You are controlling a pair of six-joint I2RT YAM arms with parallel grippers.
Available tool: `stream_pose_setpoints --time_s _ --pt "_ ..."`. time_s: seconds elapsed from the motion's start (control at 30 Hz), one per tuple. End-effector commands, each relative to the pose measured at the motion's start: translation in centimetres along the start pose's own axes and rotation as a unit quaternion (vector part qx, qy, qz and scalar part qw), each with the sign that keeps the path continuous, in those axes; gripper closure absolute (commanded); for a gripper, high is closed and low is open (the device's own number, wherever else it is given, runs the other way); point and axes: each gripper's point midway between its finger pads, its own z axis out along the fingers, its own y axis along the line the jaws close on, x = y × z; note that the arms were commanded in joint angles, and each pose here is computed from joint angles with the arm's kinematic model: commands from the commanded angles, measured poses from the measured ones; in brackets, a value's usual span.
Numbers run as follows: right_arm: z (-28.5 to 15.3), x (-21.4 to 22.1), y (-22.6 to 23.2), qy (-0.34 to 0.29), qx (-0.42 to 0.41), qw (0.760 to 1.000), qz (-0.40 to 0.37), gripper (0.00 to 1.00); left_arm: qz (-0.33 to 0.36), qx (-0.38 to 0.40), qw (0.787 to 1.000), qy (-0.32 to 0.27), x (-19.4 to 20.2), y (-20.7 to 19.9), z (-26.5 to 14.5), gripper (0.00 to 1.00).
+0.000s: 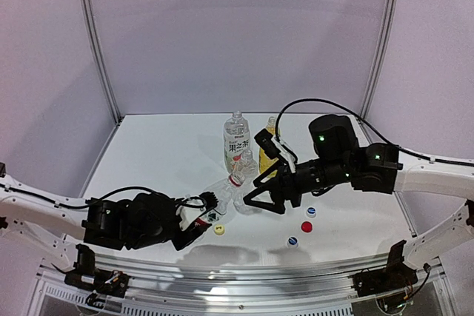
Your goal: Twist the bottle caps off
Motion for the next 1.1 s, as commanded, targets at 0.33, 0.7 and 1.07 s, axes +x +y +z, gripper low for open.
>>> stream_pose_setpoints --time_s 0.33,0.7,1.07 --pt "2.7 -3.1 0.3 -0.027 0.007 1.000 0.010 0.31 0.024 0.013 1.000 0.005 -0.8 -1.3 0.1 1.00" --pt "4.0 -1.9 0.2 0.001 -0.005 0.999 0.036 0.56 0.026 0.008 1.000 0.001 -1.0 -1.2 -0.1 1.00" --pt "4.3 -1.6 0.7 0.010 -0.023 0.998 0.051 0.69 0.024 0.002 1.000 0.002 -1.0 -1.0 -0.1 1.00"
